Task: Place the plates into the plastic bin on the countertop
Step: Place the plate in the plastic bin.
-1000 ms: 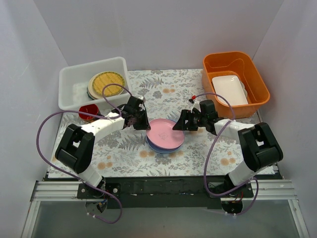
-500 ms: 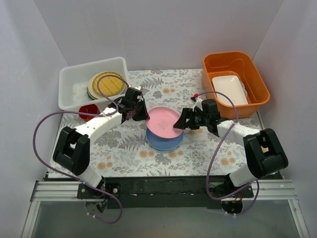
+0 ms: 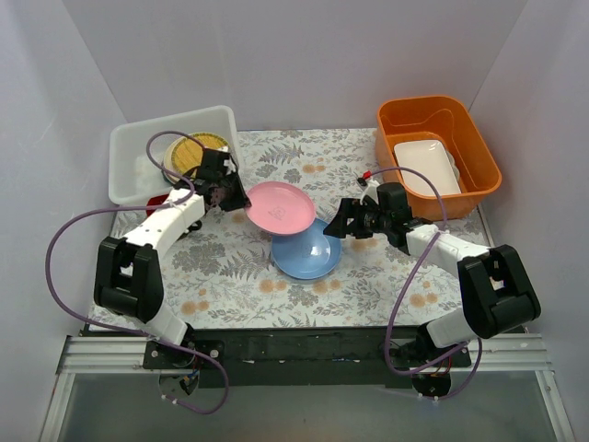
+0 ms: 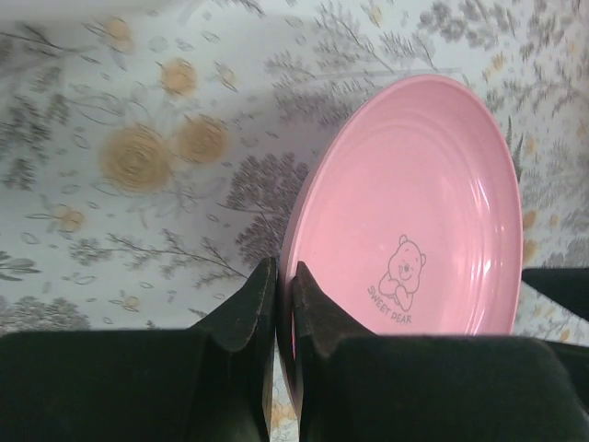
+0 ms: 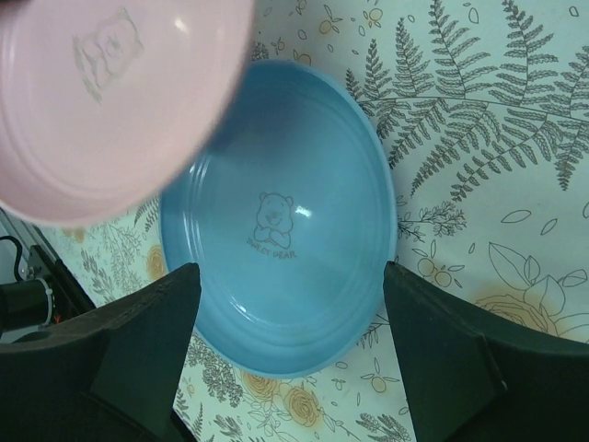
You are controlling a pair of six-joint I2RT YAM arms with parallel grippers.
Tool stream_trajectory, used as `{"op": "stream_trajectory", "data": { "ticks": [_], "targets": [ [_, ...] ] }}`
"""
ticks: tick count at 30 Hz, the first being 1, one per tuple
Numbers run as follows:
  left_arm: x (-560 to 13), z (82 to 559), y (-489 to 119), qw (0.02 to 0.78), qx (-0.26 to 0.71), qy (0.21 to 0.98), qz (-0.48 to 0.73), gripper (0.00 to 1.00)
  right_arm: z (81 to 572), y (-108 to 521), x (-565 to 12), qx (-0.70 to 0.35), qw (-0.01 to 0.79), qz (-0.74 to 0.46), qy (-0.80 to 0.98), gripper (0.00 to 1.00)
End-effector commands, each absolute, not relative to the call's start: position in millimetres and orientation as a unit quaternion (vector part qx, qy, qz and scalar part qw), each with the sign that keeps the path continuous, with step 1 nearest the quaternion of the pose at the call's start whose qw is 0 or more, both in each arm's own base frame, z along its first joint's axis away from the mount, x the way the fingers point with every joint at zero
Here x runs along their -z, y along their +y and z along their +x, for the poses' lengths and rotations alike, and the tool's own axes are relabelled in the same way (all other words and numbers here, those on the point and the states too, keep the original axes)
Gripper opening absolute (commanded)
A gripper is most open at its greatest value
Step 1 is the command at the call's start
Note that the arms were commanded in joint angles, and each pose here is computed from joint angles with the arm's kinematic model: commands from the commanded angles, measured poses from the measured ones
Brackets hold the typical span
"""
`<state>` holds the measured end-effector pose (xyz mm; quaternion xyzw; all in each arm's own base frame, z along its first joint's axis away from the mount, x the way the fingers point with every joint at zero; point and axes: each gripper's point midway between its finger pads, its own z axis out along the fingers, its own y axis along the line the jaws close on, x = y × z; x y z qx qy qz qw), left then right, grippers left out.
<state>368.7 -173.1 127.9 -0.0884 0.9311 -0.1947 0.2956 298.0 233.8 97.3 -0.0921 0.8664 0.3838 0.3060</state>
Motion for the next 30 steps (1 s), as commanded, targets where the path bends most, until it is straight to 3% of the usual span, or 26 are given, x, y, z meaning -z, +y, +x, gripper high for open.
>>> {"op": "stream_trajectory", "data": {
  "ticks": [1,11,30],
  "targets": [
    [-201.7,401.0,-144.6,0.385,0.214,0.891,-0.112,0.0,303.5,232.2,-107.5,-0.379,0.321,-0.097,0.863,0.88],
    [-234.2,440.6,-105.4,0.41,0.217,0.872,-0.156,0.0,303.6,232.6,-102.8,-0.378,0.312,-0.096,0.867,0.88],
    [-214.2,497.2,11.1,0.406,0.187,0.848,-0.286,0.0,305.4,234.7,-96.7,-0.379,0.301,-0.098,0.87,0.89]
  ]
}}
